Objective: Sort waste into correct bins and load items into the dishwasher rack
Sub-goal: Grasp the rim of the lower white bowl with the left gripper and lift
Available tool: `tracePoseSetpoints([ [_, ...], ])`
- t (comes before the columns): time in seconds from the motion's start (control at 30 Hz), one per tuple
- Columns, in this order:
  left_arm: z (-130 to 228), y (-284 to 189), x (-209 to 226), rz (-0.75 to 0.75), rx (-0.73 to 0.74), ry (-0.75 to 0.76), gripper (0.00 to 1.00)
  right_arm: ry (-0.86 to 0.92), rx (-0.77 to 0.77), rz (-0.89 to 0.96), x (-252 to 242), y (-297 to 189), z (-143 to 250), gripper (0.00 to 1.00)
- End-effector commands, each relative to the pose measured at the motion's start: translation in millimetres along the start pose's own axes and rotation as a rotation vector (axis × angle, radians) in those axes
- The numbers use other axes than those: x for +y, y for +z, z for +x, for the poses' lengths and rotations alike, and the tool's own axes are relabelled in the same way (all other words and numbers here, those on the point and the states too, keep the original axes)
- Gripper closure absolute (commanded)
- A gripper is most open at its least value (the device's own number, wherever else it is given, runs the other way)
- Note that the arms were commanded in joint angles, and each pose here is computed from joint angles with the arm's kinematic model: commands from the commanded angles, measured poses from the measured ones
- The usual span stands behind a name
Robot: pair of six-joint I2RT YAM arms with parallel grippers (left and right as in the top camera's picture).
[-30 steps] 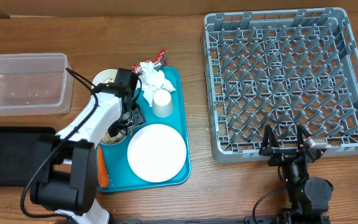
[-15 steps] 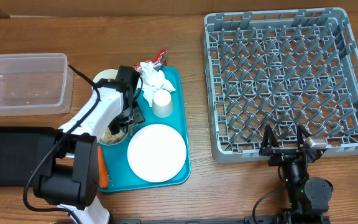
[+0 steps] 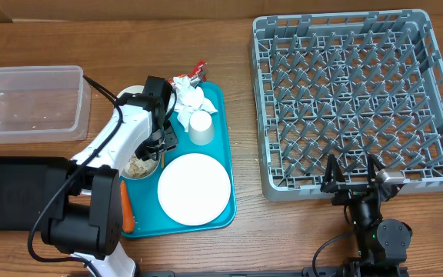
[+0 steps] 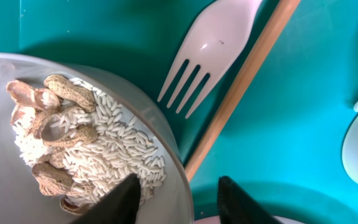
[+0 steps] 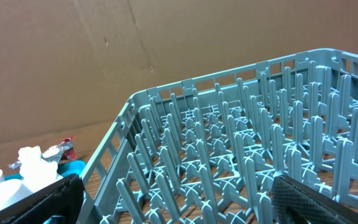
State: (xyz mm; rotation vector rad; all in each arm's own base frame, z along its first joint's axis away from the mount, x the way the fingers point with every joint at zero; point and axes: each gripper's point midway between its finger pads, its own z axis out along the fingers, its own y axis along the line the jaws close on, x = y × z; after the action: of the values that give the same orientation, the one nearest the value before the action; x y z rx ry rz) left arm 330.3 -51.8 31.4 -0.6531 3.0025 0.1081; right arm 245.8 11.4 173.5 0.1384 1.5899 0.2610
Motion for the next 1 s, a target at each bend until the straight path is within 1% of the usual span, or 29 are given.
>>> tracePoseSetpoints([
  [0.0,1.6,5.6,4.0,-0.020,0.005,-0.002,0.67,-0.008,-0.005,0.008,-2.3,0.1,1.4,0.00],
  [0.07,1.4,5.6,4.6,-0.023,0.003,-0.002,0.70,-0.008,-0.005,0.008,-2.3,0.1,1.4,0.00],
  [0.17,0.7,5.6,5.5,-0.029,-0.001,-0.002,0.80,-0.008,-0.005,0.008,-2.3,0.1,1.4,0.00],
  [0.33,0.7,5.5,5.5,-0.029,-0.001,-0.002,0.84,-0.008,-0.005,0.008,-2.3,0.1,1.4,0.00],
  [0.37,0.8,5.5,5.5,-0.029,0.000,-0.002,0.87,-0.008,-0.005,0.009,-2.4,0.1,1.5,0.00],
  [0.4,0.9,5.5,5.6,-0.029,0.000,-0.002,0.94,-0.008,-0.005,0.008,-2.3,0.1,1.4,0.00],
  [0.43,1.1,5.5,5.7,-0.029,0.001,-0.002,0.96,-0.008,-0.005,0.008,-2.3,0.1,1.4,0.00],
  [0.73,5.1,-3.0,9.0,-0.048,0.031,0.002,0.96,-0.008,-0.005,0.008,-2.3,0.1,1.4,0.00],
  [0.97,1.1,-31.3,9.1,-0.060,0.049,0.007,0.96,-0.008,-0.005,0.009,-2.4,0.1,1.5,0.00],
])
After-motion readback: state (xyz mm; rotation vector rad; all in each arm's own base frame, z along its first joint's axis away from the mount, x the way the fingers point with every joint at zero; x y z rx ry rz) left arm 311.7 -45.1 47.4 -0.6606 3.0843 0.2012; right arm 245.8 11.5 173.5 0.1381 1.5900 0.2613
